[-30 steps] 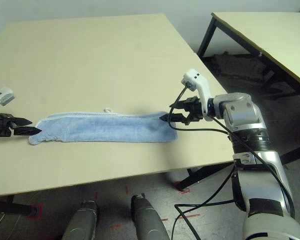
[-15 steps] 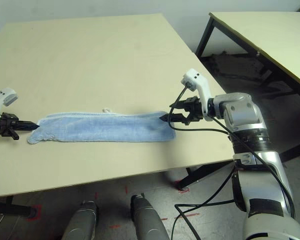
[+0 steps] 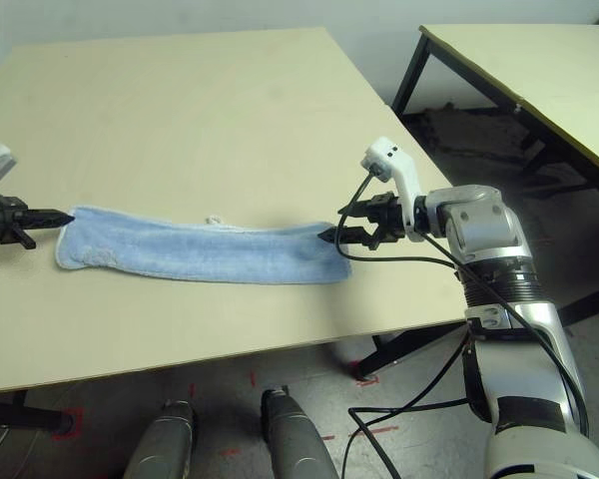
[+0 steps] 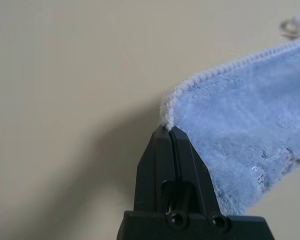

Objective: Fold the towel and set it aside.

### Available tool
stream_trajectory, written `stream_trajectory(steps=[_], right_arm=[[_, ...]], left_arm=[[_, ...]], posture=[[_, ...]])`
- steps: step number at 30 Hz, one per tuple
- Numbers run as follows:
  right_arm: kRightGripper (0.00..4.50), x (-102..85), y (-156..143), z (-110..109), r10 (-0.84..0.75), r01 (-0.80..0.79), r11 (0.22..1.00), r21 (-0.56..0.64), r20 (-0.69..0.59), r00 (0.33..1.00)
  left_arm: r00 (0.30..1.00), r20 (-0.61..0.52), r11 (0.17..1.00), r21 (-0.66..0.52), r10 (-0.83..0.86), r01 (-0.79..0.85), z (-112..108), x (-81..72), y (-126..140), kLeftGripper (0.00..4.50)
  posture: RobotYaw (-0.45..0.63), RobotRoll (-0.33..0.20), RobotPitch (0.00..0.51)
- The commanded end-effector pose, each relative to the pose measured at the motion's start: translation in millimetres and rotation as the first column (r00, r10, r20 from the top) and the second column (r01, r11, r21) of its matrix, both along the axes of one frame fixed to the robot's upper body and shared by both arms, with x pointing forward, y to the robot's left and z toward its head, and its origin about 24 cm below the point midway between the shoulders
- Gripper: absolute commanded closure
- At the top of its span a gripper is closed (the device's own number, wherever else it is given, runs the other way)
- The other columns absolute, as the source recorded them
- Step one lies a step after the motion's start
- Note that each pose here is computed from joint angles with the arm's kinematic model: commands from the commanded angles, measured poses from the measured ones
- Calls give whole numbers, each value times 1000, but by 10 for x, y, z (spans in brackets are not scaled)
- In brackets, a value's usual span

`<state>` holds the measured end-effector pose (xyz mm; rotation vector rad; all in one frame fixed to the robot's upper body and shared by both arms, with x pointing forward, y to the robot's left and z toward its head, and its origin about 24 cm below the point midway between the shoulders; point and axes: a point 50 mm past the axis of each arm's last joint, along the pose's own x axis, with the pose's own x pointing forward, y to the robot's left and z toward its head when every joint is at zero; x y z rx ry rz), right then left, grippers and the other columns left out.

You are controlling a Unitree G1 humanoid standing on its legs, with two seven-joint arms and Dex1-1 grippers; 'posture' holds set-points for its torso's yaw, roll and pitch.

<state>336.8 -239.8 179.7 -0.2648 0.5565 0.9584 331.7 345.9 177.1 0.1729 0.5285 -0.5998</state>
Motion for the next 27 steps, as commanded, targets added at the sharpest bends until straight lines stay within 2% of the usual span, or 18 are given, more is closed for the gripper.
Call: stream_trajectory(steps=[1,10,14,19,24,26,27], right_arm=[[0,-14,-8,0,5,-5,1000,-1,8,1000],[0,-27,-7,-13,3,-3,1000,-2,9,1000],[0,-42,-29,2,-12,12,1000,0,14,1000],[0,-75,-95,28,-53,53,998,17,19,998],[0,-132,-67,158,-80,77,996,38,92,993],[0,-167,28,246,-95,84,992,89,128,987],[155,-199,120,279,-99,81,989,126,143,985]], left_arm=[[1000,-10,1000,3,18,-18,-22,-27,46,4491],[998,-52,995,97,21,-15,-136,-90,117,4491],[997,-64,988,151,49,-38,-181,-137,190,3509],[995,-56,971,228,87,-72,-177,-213,317,1846],[998,24,938,342,60,-65,-27,-203,358,86],[997,71,952,303,31,-51,61,-155,285,33],[996,91,966,259,6,-29,96,-130,208,8]], posture=[[2,0,171],[7,0,172],[9,0,171],[9,0,171],[4,0,172],[4,0,172],[4,0,173]])
